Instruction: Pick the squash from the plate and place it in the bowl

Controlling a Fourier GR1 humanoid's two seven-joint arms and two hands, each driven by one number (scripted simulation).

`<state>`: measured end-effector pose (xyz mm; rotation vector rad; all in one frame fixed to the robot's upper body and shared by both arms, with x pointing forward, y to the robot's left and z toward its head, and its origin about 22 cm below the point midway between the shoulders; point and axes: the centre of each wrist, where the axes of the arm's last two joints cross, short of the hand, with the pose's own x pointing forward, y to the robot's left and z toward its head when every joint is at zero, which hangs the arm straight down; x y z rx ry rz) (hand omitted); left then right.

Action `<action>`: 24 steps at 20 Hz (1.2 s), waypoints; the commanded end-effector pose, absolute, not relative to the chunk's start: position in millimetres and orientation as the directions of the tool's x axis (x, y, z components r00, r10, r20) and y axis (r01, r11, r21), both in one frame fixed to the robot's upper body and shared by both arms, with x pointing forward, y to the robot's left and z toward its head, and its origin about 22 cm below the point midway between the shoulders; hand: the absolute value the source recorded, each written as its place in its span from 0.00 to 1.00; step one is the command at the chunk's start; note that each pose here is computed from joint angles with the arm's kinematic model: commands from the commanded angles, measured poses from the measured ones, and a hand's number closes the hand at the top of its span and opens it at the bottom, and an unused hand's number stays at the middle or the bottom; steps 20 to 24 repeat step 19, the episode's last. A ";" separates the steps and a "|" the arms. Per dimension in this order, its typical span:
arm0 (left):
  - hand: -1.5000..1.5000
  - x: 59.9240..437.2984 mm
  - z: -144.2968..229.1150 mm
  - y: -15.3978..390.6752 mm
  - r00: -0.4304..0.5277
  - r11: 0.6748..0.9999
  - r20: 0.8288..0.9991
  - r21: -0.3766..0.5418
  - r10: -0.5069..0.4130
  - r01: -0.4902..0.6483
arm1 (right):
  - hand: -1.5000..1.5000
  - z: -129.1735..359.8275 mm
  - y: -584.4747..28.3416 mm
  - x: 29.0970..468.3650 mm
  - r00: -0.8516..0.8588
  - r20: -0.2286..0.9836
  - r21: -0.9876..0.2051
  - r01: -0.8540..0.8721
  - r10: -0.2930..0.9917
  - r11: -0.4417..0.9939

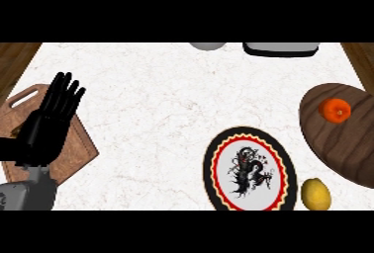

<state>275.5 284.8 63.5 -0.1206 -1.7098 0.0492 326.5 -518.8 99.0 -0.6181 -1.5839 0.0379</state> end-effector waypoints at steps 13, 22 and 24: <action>0.50 284.4 62.5 289.9 -0.142 0.993 0.983 -0.115 0.119 0.036 | 0.00 110.1 -621.0 183.8 0.059 0.943 -0.319 0.429 0.327 0.845; 0.50 269.7 63.7 292.5 -0.142 0.993 0.983 -0.109 0.113 0.038 | 0.00 103.1 -634.0 143.3 0.083 0.945 -0.322 0.407 0.317 0.855; 0.50 269.7 63.7 292.5 -0.142 0.993 0.983 -0.109 0.113 0.038 | 0.00 103.1 -634.0 143.3 0.083 0.945 -0.322 0.407 0.317 0.855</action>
